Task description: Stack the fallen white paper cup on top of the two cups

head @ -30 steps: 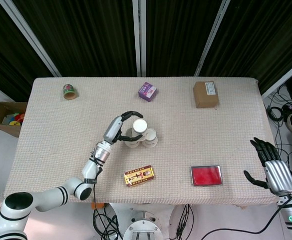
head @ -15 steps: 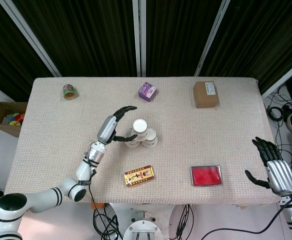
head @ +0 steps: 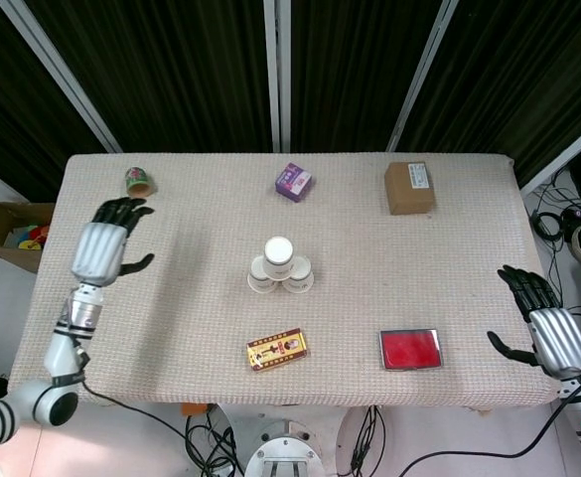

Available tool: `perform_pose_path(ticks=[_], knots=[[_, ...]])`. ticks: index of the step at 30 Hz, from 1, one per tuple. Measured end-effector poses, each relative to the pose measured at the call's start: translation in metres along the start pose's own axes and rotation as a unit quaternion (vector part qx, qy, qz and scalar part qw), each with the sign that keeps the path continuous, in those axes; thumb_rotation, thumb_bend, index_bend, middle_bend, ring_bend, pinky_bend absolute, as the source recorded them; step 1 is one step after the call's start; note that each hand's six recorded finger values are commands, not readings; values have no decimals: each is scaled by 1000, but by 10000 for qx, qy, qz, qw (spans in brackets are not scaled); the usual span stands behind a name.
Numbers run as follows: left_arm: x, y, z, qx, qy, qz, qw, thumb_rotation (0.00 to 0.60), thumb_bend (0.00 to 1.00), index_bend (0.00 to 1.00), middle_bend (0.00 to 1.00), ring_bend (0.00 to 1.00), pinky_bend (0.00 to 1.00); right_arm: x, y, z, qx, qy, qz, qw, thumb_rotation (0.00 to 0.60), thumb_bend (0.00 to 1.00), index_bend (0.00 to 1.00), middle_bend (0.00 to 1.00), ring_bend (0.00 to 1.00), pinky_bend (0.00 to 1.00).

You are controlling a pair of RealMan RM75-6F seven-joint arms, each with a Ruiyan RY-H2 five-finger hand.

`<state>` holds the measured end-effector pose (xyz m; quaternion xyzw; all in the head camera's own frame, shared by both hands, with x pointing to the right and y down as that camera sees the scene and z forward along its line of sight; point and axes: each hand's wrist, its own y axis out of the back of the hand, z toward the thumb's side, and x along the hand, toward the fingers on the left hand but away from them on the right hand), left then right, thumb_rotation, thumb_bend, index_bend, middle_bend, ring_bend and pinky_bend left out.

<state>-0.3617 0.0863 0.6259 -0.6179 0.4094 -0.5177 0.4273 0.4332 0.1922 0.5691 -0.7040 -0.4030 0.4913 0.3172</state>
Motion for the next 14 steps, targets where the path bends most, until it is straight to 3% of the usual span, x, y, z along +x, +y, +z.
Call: perform_pose_path(ticks=[3,6,10,14], knots=[[-46,8,-49,687,623,-247,9954,600,174,257,190,139,170,-2,-3,2,65,33,0,10000,600,238,35,61,0,0],[-95,9,-76,827,1089,-444,9896,600,174,257,190,139,170,-4,-6,5,146,51,-35,9999,600,239,35,61,0,0],[-145,14,-88,856,1408,-500,9851,600,174,257,190,139,170,-6,-11,8,251,73,-97,9996,600,239,35,61,0,0],[-173,23,-85,758,1524,-374,9847,600,174,256,190,139,170,-5,-14,10,370,70,-174,9991,600,238,35,61,0,0]])
